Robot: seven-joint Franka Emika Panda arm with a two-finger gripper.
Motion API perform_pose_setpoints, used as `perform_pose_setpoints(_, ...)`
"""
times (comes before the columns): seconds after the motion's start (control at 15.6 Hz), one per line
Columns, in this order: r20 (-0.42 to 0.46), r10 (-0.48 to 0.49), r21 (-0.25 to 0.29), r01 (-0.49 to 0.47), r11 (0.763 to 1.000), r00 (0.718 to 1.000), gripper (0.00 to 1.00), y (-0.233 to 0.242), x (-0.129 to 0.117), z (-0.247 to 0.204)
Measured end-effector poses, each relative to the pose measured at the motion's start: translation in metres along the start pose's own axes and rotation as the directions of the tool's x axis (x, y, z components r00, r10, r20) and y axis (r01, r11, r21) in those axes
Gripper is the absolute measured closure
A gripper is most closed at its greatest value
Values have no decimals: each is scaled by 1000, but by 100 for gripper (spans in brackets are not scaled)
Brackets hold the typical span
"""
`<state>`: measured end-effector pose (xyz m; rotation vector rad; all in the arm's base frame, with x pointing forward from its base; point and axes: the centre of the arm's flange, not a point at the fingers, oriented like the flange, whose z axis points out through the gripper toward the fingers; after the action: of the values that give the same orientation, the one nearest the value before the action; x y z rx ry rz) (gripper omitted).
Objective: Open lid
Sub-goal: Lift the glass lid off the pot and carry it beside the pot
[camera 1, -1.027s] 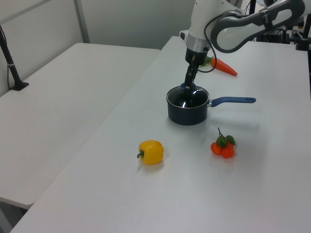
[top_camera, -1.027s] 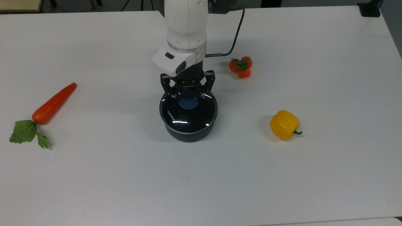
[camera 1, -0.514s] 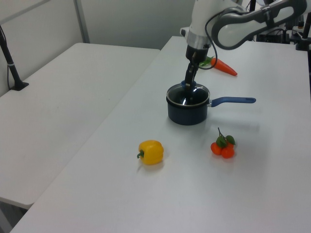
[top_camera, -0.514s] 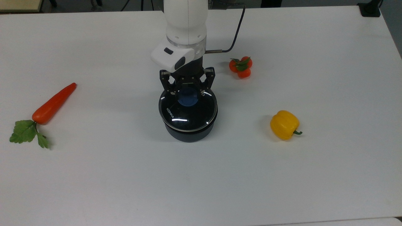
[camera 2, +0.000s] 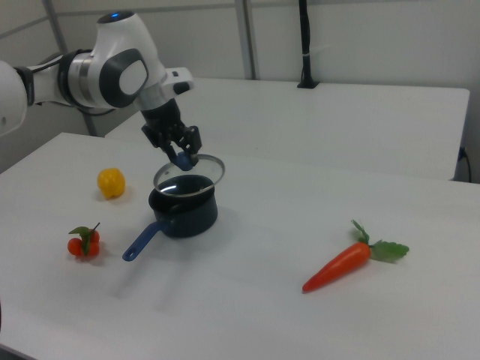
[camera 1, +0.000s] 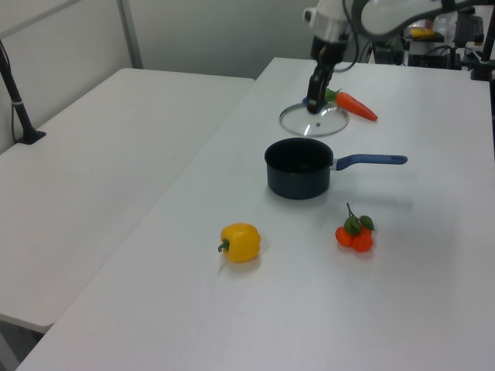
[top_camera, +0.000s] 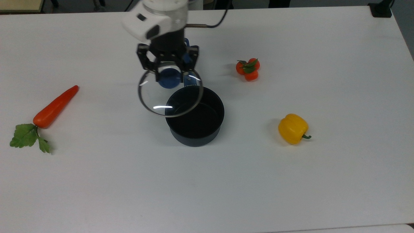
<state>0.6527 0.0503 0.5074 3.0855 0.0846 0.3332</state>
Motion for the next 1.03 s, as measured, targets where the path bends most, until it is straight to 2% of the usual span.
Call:
perform_pose_setpoints(0.19, 22, 69, -23, -69, 997, 997, 39, 60, -18, -4)
perform_pose_setpoints(0.39, 77, 94, -35, -91, 995, 993, 39, 101, -54, 26)
perform_pose_setpoints(0.58, 79, 105, -37, -102, 994, 991, 39, 114, -81, 61)
perform_pose_setpoints(0.77, 76, 92, -31, -89, 996, 993, 39, 107, -99, 95)
perform_pose_setpoints(1.03, 38, 84, -27, -83, 996, 996, 39, 102, -109, 123)
